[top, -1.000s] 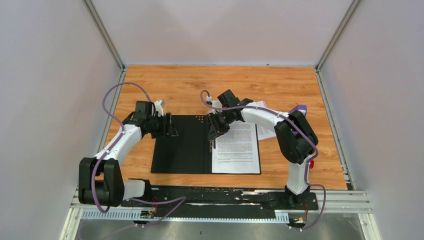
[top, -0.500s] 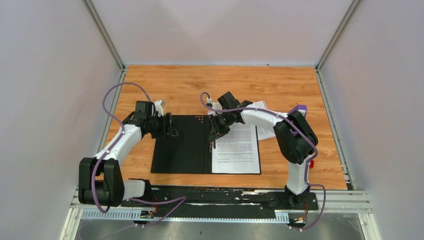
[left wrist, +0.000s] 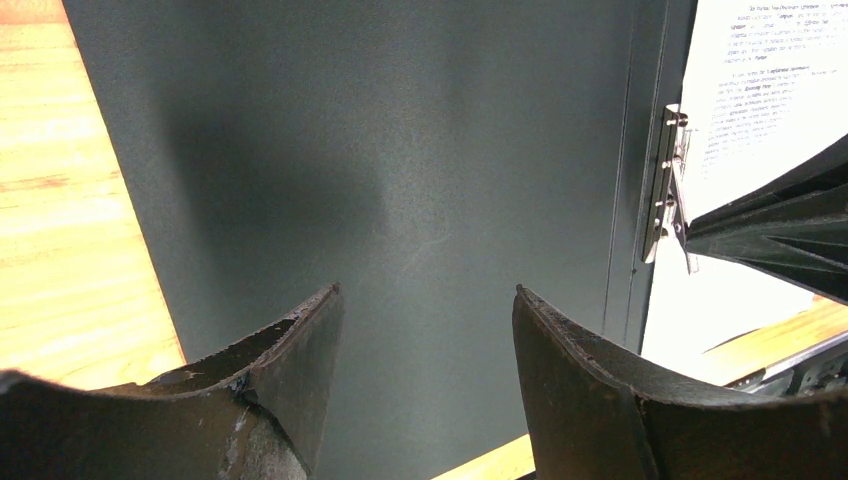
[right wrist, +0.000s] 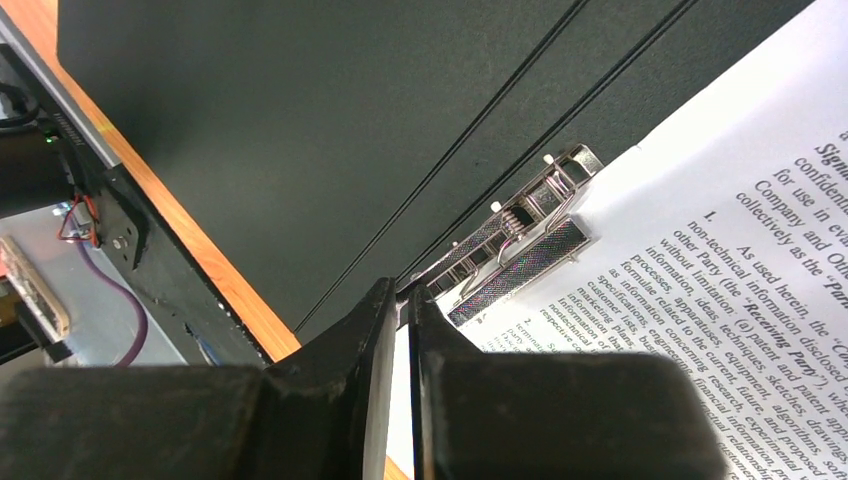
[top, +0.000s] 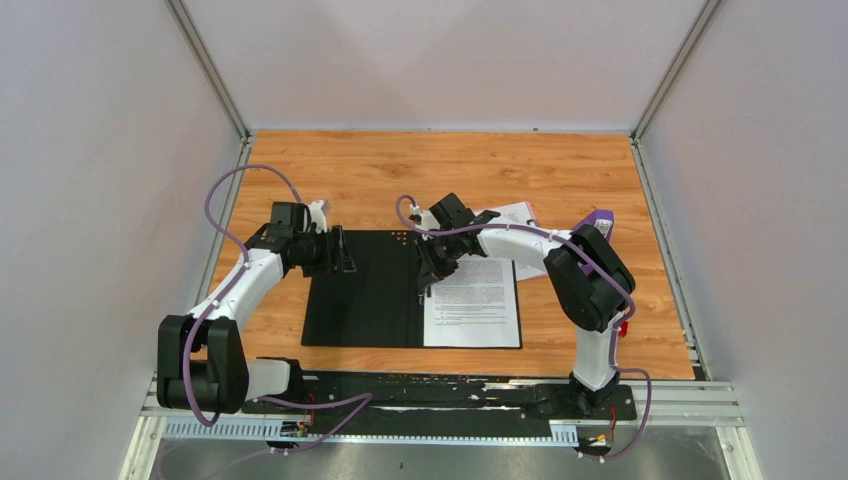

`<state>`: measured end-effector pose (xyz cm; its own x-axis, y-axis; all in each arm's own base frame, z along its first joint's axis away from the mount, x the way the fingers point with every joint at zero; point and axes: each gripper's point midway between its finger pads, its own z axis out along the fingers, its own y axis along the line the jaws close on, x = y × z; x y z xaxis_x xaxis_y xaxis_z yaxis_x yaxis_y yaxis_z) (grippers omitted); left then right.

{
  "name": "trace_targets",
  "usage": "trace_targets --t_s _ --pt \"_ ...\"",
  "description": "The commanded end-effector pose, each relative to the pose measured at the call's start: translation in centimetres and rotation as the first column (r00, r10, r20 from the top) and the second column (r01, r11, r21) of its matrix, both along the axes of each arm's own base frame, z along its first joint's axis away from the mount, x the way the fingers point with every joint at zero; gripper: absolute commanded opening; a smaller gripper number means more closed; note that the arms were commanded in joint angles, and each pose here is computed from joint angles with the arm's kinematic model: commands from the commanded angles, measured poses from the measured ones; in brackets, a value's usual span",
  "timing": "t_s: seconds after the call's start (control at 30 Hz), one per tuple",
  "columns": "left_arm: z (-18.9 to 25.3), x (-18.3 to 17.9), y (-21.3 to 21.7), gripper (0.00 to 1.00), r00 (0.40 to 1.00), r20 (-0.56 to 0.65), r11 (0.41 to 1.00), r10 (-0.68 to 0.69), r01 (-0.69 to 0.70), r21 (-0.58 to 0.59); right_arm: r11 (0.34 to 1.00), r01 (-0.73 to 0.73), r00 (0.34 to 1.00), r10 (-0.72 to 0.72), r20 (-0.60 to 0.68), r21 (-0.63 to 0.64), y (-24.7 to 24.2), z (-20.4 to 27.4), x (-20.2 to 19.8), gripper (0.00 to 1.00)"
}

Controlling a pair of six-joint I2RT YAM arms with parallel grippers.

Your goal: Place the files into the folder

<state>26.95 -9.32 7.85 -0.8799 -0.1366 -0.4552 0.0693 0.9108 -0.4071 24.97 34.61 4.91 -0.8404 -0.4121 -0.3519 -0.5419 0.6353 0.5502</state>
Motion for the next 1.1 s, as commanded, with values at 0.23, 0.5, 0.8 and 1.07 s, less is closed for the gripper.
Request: trace_targets --t_s 0.23,0.5,0.8,1.07 --pt "1.9 1.4 -3.1 0.70 0.997 0.057 0.997 -0.045 0.048 -0.055 0.962 0.052 0.995 -0.026 0.100 -0.268 -3.4 -4.2 -1.3 0.08" --pt "0.0 1.4 -2.5 0.70 0.999 0.022 1.000 -0.025 0.026 -0.008 0.931 0.070 0.989 -0.018 0.145 -0.360 -4.7 -5.4 -1.3 0.07" --pt "-2.5 1.3 -1.4 0.70 0.998 -0.053 0.998 0.022 -0.019 0.059 0.897 0.090 0.980 -0.001 0.201 -0.434 -5.9 -6.3 -1.1 0.04" --pt "-3.5 1.1 -0.7 0.70 0.995 -0.083 0.994 0.054 -0.045 0.098 0.870 0.099 0.972 0.018 0.233 -0.483 -7.3 -7.4 -1.6 0.03"
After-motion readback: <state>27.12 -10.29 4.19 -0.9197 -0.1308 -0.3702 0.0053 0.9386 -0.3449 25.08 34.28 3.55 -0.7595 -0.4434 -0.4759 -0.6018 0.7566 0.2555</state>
